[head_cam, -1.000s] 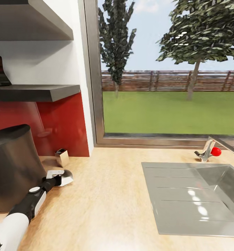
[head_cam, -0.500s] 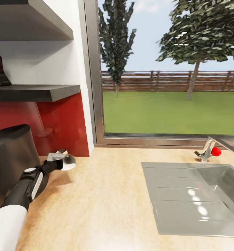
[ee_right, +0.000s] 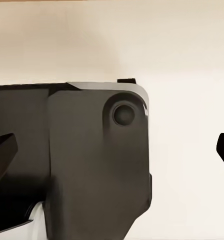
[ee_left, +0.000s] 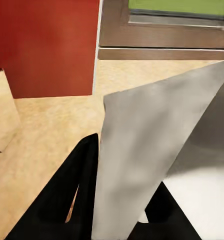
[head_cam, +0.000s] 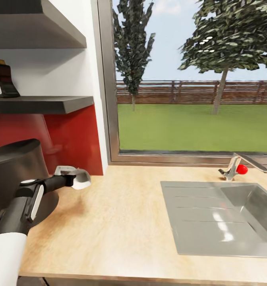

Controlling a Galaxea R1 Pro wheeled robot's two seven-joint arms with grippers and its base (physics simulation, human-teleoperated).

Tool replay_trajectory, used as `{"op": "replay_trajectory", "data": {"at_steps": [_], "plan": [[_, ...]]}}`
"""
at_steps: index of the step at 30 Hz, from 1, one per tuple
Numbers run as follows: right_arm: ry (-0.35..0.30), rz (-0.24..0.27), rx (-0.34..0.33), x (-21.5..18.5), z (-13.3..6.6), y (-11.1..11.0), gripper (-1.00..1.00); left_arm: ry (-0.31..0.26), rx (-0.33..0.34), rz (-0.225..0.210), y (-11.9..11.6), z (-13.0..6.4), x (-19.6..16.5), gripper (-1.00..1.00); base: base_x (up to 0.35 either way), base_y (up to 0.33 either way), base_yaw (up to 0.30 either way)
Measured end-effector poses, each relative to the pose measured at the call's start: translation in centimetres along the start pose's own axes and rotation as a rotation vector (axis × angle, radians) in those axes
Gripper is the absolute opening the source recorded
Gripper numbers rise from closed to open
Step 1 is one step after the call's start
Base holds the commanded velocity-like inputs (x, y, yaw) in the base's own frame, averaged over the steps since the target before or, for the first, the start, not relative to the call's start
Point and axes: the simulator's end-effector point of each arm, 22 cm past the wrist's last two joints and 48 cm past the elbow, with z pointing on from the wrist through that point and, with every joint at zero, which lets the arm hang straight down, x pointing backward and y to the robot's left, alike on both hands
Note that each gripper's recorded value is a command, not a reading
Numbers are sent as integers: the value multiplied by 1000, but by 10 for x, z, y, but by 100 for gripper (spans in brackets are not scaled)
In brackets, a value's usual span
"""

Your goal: Set up a coffee station on the kitchen countertop: keep the coffee maker on the countertop, move the bottle of coffee from the kitchen shelf to the counter next to the coffee maker, place a paper coffee filter on top of the coffee maker, put the saucer next to the coffee maker with the coffee cup on the saucer, and place the electric kettle next to the coffee maker.

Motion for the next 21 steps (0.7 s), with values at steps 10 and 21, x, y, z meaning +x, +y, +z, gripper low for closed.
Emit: {"op": "replay_trajectory", "data": {"at_steps": [10, 21], "plan": [[-1, 0, 0, 0, 0, 0, 100, 6, 24, 55, -17, 2, -4, -100, -339, 0, 0], [-1, -1, 0, 0, 0, 0, 100, 3, 25, 55, -18, 2, -5, -100, -339, 0, 132]]}}
